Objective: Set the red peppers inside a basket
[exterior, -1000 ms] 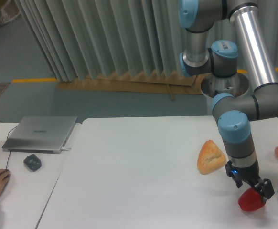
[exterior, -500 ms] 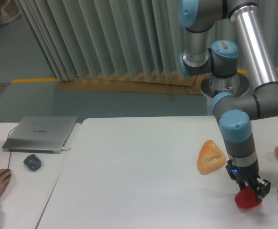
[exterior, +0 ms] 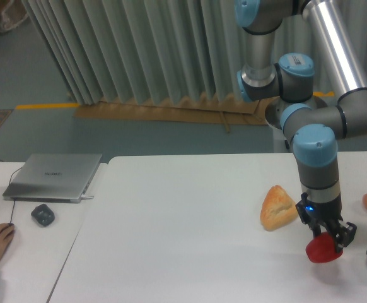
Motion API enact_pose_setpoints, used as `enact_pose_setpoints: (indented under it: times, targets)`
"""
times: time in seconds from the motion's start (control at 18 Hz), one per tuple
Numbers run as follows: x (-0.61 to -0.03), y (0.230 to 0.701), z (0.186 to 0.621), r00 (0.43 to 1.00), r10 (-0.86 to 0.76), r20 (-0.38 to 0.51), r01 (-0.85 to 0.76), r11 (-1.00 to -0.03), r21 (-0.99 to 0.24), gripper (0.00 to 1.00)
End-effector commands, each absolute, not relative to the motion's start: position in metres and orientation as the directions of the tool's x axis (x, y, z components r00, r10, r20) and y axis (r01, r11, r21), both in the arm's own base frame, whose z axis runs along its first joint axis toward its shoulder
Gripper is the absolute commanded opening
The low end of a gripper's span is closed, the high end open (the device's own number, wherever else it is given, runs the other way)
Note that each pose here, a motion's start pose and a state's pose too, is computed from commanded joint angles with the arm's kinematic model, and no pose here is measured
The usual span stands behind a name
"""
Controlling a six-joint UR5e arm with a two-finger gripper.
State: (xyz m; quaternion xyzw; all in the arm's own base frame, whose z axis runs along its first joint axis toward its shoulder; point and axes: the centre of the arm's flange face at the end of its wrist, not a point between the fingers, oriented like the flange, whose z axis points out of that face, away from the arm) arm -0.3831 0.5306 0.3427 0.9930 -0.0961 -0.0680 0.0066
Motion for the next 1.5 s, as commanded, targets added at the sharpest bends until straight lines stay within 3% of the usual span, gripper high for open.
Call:
enact_pose_setpoints:
  times: [0.39,0.67,1.11,1.5]
  targets:
    - [-0.425,0.470,0.370,0.912,-0.403,-0.076,-0.398,-0.915,0.071,0.40]
    - [-0.456,0.414,0.373,0.818,-0.575,0.009,-0.575,-0.817,0.050,0.40]
    - [-0.470,0.358,0.392,0.761,-0.643,0.084,-0.647,-0.762,0.028,0.40]
    - [-0.516,0.286,0.394,0.604,-0.792,0.089,-0.795,-0.607,-0.003,0.40]
